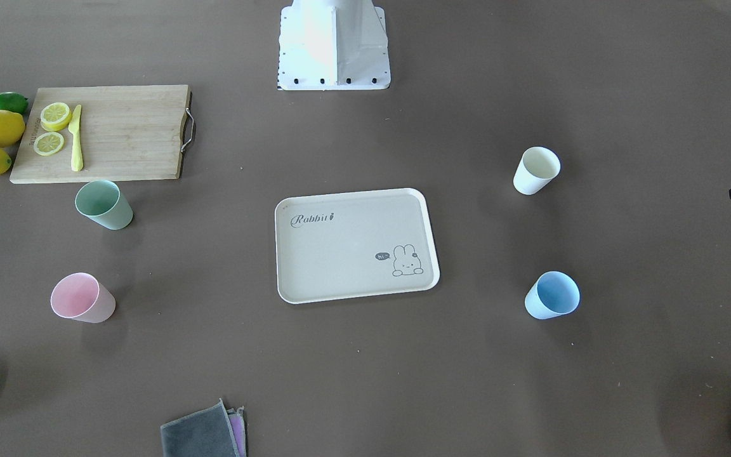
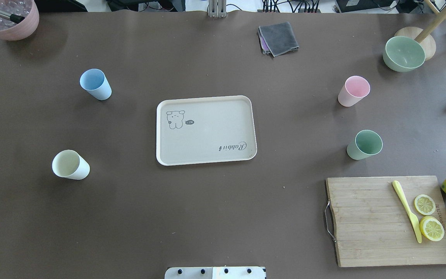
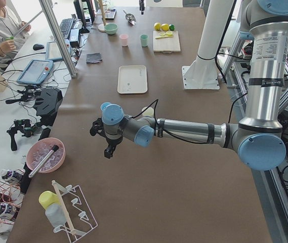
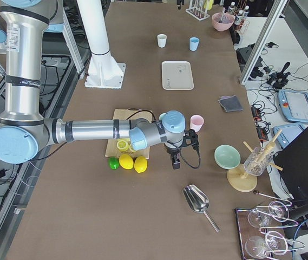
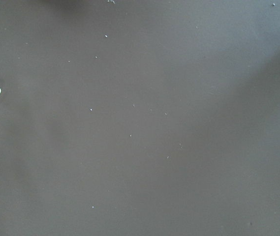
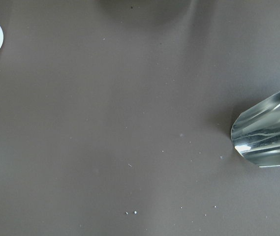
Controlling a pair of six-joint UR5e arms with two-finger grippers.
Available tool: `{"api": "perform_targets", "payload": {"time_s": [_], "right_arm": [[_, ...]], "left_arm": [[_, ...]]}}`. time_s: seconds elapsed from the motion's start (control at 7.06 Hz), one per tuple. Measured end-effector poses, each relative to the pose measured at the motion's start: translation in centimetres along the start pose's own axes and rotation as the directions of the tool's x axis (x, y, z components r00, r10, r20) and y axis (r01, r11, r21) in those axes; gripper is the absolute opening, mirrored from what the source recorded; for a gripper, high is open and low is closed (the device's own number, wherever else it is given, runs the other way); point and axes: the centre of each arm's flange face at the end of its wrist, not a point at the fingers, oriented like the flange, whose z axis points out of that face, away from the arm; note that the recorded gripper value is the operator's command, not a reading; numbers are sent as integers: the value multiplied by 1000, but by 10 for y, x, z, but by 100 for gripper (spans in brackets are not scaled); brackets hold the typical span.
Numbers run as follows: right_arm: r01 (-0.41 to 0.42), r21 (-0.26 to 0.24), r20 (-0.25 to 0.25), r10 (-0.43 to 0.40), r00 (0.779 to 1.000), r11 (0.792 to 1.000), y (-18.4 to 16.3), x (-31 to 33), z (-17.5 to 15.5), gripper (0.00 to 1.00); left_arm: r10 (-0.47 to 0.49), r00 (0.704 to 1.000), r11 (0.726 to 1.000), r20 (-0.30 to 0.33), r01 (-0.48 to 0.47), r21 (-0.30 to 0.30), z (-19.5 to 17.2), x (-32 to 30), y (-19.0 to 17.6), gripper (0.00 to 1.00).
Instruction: Place all cups on tray
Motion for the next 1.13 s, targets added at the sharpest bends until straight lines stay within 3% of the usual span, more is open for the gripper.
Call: {"api": "perform_targets", "payload": {"time_s": [0.71,1.13], "right_arm": [[8,1,4,-8,1000,1000,-2,-4,0,100],[4,0,3,-4,1000,1000,-2,-4,0,100]], "left_arm": [[6,997,1000,72,-7,9,3,-10,5,98],[-1,997,1000,79,1,4,5,-14,9,98]]}}
